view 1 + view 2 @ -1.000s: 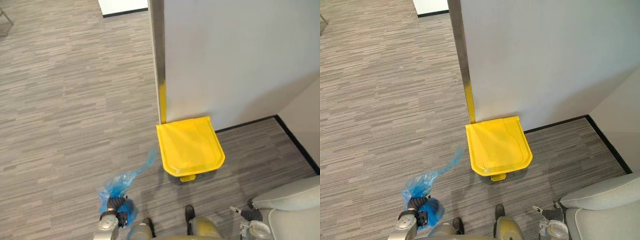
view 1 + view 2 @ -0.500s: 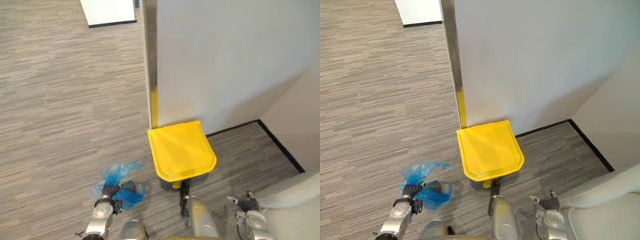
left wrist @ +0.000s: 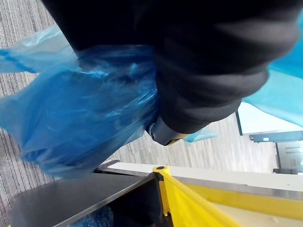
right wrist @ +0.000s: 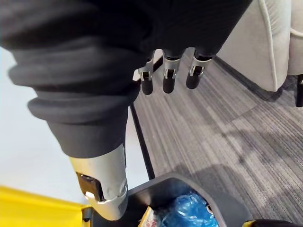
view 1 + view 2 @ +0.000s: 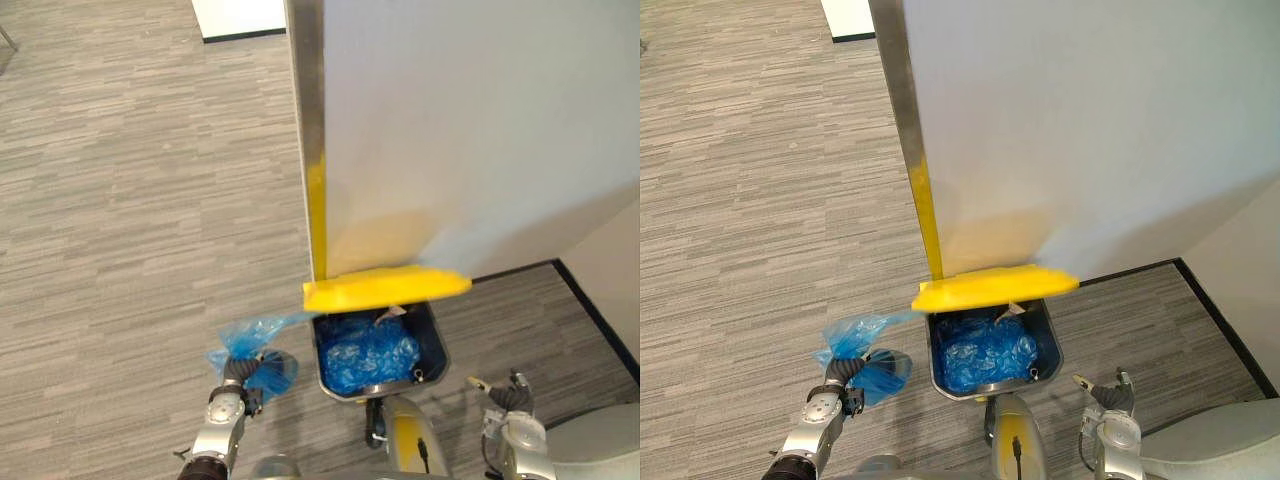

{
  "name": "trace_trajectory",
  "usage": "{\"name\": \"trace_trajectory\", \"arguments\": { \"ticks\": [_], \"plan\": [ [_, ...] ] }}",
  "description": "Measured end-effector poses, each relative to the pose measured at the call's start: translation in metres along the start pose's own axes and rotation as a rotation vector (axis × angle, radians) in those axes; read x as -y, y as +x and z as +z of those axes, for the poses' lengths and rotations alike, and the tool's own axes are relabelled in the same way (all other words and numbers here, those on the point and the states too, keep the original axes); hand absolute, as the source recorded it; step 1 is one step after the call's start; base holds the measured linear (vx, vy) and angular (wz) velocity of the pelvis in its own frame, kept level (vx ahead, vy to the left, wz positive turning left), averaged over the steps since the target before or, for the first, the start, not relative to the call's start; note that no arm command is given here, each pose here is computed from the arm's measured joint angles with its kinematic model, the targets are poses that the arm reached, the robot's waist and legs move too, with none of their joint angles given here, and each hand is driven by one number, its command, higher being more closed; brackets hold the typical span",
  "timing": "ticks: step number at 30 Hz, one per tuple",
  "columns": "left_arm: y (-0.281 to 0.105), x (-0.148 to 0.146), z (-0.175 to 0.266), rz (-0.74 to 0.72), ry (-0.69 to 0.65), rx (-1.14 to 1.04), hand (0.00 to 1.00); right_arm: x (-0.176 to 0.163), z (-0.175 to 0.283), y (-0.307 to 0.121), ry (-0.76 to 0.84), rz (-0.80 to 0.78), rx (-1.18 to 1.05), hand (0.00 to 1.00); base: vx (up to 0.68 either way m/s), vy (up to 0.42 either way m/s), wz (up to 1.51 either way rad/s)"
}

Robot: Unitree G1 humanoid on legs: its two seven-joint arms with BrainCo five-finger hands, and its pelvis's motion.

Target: Gather rubbish on tea table into small bin, then transfer packed bag to large trash can.

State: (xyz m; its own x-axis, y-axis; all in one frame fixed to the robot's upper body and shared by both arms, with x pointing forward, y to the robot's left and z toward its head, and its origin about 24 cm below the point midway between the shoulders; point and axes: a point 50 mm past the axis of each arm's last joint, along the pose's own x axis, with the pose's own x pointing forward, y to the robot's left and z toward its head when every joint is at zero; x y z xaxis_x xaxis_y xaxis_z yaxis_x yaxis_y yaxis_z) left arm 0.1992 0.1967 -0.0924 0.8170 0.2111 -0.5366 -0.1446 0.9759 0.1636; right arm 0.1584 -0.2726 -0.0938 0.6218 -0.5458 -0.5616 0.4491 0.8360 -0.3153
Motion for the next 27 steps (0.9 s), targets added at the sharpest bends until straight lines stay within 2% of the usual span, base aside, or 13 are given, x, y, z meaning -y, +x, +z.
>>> {"name": "trace_trajectory", "arguments": {
  "ticks": [3,7,10,12,14,22,24,27],
  "plan": [
    [-0.001,-0.004,-0.002,0.012,-0.004,-0.005,1.0,-0.02,0.006,-0.001,-0.047,0.077,0.023,0.0,0.0,0.024,0.08],
    [0.0,-0.005,-0.001,0.012,0.003,-0.003,1.0,-0.064,0.032,-0.001,-0.133,0.234,0.106,0.0,-0.07,0.016,0.11],
    [0.0,0.001,0.001,-0.012,0.019,0.008,1.0,-0.102,0.082,-0.003,-0.197,0.338,0.268,0.0,-0.15,-0.027,0.4],
    [0.0,0.003,0.005,-0.018,0.02,0.027,1.0,-0.116,0.116,-0.003,-0.214,0.361,0.365,0.0,-0.18,-0.02,0.57],
    [0.001,0.007,0.017,-0.034,0.02,0.079,1.0,-0.114,0.139,0.001,-0.219,0.343,0.417,0.0,-0.18,-0.014,0.76],
    [-0.002,0.009,0.075,-0.08,-0.046,0.331,1.0,-0.053,0.241,0.02,-0.253,0.108,0.624,0.0,-0.15,-0.051,0.58],
    [-0.007,0.018,0.091,-0.133,-0.046,0.401,1.0,-0.041,0.27,0.016,-0.22,0.074,0.686,0.0,-0.02,-0.036,-0.08],
    [-0.012,0.04,0.123,-0.228,-0.04,0.517,1.0,-0.033,0.289,0.012,-0.173,0.051,0.728,0.0,0.01,0.007,0.01]
  ]
}}
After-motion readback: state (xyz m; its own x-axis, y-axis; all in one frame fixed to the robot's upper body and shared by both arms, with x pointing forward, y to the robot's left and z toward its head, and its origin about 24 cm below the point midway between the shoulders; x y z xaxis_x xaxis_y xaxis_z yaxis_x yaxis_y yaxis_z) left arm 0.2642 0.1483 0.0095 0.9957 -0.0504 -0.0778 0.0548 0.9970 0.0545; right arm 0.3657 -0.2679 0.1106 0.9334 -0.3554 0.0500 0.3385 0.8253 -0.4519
